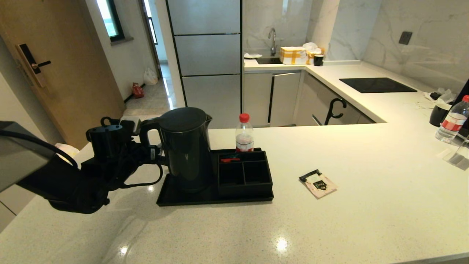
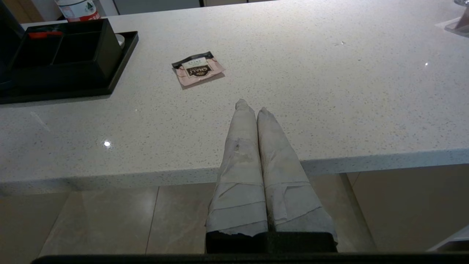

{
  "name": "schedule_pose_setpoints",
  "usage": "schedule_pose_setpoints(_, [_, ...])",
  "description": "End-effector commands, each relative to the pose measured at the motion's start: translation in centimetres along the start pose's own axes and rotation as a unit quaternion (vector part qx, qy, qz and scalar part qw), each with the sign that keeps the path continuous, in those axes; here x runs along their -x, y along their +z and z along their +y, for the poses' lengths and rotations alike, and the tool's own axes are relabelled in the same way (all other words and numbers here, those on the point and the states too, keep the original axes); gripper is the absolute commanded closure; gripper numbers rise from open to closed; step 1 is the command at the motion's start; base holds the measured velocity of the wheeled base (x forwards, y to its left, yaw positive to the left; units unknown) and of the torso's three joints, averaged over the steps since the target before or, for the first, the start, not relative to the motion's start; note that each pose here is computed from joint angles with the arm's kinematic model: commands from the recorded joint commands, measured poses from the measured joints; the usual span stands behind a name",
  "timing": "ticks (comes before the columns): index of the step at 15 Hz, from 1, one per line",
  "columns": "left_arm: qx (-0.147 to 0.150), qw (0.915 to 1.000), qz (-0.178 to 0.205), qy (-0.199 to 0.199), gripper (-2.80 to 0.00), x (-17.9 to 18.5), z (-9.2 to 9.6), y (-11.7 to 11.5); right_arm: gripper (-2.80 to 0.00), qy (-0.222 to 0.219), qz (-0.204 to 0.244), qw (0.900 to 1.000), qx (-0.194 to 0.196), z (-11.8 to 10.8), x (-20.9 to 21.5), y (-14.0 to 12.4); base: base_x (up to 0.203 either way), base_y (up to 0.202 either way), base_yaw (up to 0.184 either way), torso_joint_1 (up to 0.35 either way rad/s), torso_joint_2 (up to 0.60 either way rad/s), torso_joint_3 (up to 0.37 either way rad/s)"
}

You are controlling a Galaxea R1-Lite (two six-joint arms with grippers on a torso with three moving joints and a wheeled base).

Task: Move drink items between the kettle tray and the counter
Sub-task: Return the tea bag to its original position

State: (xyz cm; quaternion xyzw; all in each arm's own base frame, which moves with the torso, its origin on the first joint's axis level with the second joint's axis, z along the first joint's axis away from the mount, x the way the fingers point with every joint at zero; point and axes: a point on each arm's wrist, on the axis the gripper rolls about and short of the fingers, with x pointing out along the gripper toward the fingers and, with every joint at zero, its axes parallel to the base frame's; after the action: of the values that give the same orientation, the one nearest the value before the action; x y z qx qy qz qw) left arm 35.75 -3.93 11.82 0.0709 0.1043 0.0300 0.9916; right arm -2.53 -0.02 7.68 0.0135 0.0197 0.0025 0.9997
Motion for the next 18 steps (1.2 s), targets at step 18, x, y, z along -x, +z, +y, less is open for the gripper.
schedule_pose_setpoints(18, [0.006,0.9997,-0.022,0.004,-2.80,8.0,1.8,1.6,0.00,0.000,0.001,1.000,0.000,0.0,0.0,0.0,0.000,0.000,0.000,0.000,0.00,0.000])
